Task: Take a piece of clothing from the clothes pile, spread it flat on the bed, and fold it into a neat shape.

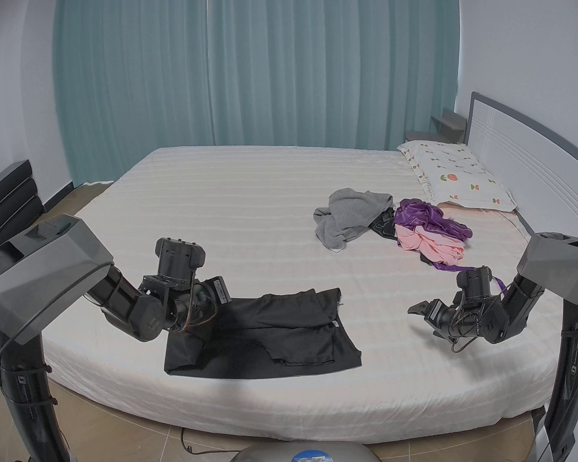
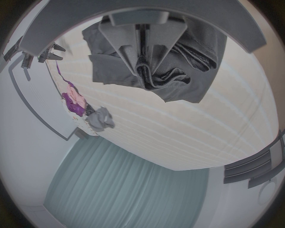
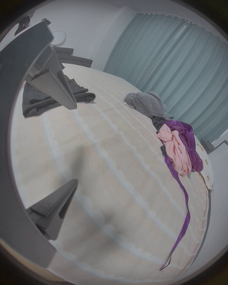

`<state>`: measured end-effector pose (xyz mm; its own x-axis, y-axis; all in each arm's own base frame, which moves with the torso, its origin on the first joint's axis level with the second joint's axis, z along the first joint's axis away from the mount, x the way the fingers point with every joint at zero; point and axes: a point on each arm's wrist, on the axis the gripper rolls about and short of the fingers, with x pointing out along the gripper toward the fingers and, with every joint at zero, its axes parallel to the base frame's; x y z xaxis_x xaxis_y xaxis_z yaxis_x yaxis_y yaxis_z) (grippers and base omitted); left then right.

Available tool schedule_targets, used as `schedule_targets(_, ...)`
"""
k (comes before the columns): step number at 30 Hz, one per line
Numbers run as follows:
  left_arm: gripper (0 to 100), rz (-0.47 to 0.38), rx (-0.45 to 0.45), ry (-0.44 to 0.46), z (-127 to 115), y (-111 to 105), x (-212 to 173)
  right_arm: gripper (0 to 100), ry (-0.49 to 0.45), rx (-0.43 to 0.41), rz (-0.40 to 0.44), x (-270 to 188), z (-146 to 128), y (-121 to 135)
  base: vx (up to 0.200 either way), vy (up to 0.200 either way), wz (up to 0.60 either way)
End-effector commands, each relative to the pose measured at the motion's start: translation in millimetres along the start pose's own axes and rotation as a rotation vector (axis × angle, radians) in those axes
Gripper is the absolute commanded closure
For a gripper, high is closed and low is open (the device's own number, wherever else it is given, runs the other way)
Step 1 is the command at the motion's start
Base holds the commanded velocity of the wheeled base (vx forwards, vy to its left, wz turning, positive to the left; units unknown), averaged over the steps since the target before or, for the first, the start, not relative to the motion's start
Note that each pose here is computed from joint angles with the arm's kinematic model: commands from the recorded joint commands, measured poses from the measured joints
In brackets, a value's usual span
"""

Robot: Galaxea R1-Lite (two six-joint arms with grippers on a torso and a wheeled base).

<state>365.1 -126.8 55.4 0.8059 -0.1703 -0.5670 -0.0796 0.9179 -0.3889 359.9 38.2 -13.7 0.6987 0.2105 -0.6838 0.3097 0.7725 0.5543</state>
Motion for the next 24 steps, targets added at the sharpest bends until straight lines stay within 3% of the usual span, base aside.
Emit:
schedule_targets(1, 100, -0.051, 0.032, 0.005, -0.6, -29.2, 3.5, 0, 0.005, -0.001, -0.003, 0.9, -1.5, -0.9, 0.0, -0.2, 0.0)
schedule_targets(8, 100, -0.058, 0.071, 0.067, -13.7, -53.6, 21.3, 0, 0.006, -0.004, -0.002, 1.0, -1.9, -0.5, 0.0, -0.2, 0.0)
schedule_targets(20, 100, -0.035, 0.105, 0.039, -34.4, -77.0, 45.8, 0, 0.012, -0.007, -0.006, 1.1, -3.5, -1.3, 0.0, 0.0, 0.0)
schedule_targets(21, 0, -0.037, 0.104, 0.038, -34.2, -78.2, 46.1, 0, 0.012, -0.007, -0.006, 1.1, -3.5, -1.3, 0.0, 0.0, 0.0)
schedule_targets(24, 0, -0.047, 0.1, 0.056, -42.1, -85.3, 45.6, 0, 0.013, -0.007, -0.007, 1.0, -3.8, -1.5, 0.0, 0.0, 0.0)
